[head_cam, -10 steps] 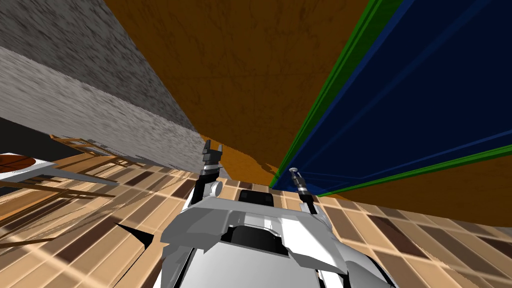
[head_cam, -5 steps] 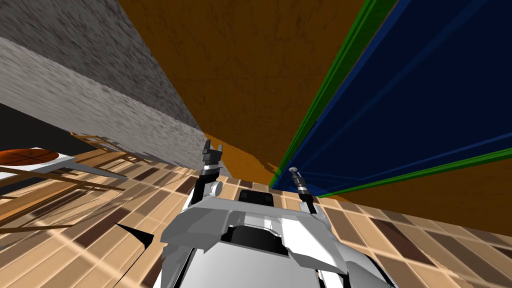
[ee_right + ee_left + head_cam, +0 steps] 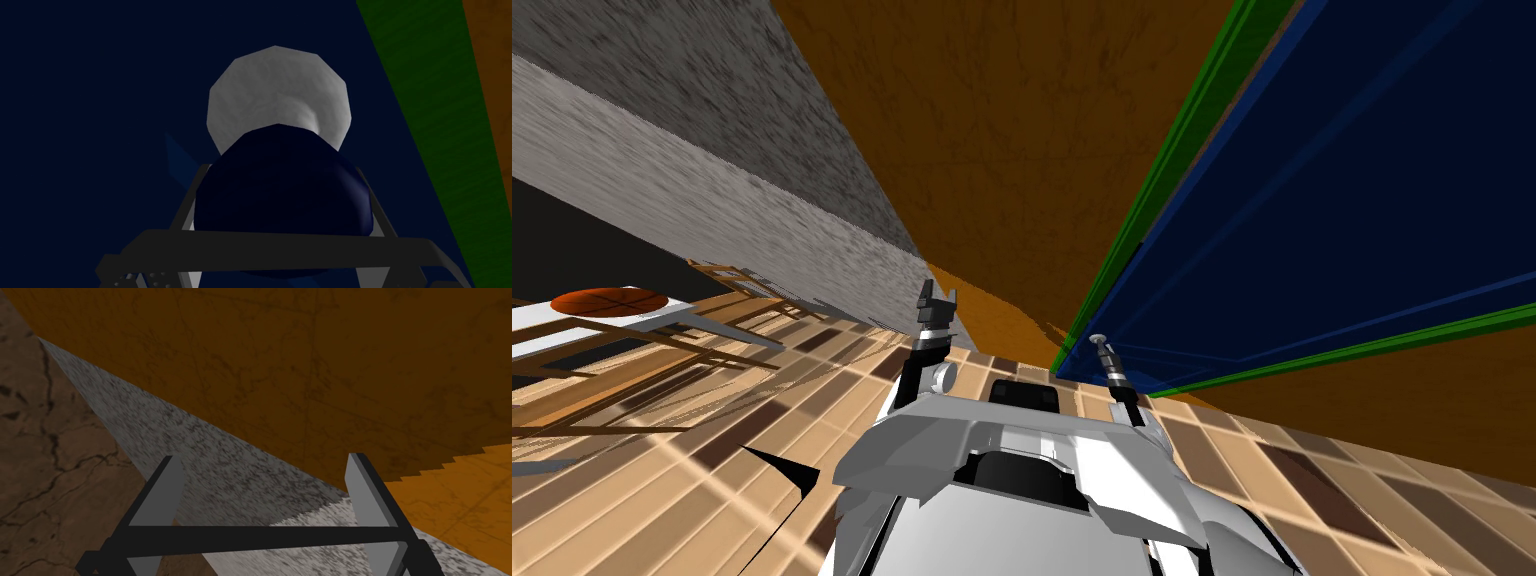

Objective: Pull the door open

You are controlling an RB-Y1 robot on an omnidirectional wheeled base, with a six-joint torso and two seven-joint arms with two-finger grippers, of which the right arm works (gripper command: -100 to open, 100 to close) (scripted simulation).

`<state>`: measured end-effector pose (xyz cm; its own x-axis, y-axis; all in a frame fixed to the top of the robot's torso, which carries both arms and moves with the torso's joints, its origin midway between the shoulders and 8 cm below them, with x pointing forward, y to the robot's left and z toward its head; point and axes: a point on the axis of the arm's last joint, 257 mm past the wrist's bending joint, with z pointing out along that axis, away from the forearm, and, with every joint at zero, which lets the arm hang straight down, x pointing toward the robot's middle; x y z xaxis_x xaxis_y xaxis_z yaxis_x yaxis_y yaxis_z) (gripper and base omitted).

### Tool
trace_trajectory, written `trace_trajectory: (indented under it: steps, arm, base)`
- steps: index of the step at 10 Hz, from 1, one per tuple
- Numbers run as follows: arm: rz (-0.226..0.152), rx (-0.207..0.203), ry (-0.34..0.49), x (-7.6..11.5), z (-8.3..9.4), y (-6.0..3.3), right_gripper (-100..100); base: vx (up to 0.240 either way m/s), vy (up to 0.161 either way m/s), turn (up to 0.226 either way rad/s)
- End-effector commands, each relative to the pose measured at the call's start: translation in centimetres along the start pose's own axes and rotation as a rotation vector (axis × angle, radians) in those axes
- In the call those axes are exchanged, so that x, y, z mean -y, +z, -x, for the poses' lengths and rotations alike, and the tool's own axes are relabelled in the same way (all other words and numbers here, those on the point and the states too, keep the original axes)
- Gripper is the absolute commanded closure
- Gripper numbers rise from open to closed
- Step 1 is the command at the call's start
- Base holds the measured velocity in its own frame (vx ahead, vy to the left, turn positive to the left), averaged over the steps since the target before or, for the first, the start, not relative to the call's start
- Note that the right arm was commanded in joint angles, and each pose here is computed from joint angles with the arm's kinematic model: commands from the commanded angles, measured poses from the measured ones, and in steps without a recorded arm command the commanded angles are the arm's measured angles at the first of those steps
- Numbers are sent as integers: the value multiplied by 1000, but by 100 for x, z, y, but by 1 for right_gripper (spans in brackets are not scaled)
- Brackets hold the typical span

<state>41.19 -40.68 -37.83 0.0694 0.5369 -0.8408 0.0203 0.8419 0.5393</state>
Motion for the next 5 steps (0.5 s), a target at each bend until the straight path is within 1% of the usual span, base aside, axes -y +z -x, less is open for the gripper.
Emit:
trace_trajectory:
  steps: [1,2,3,4,5]
  arm:
    - [-1,-5,48,-28,-58,-3,100]
    - [-4,0,91,-28,-52,6,100]
    - [-4,0,94,-28,-52,6,100]
    - [-7,5,141,-29,-46,14,100]
    - [-10,10,175,-29,-41,23,100]
  base:
    - [-37,-20,45]
    - [-33,-18,61]
    - [-26,-14,27]
    - [-35,-15,44]
    - [-52,-32,94]
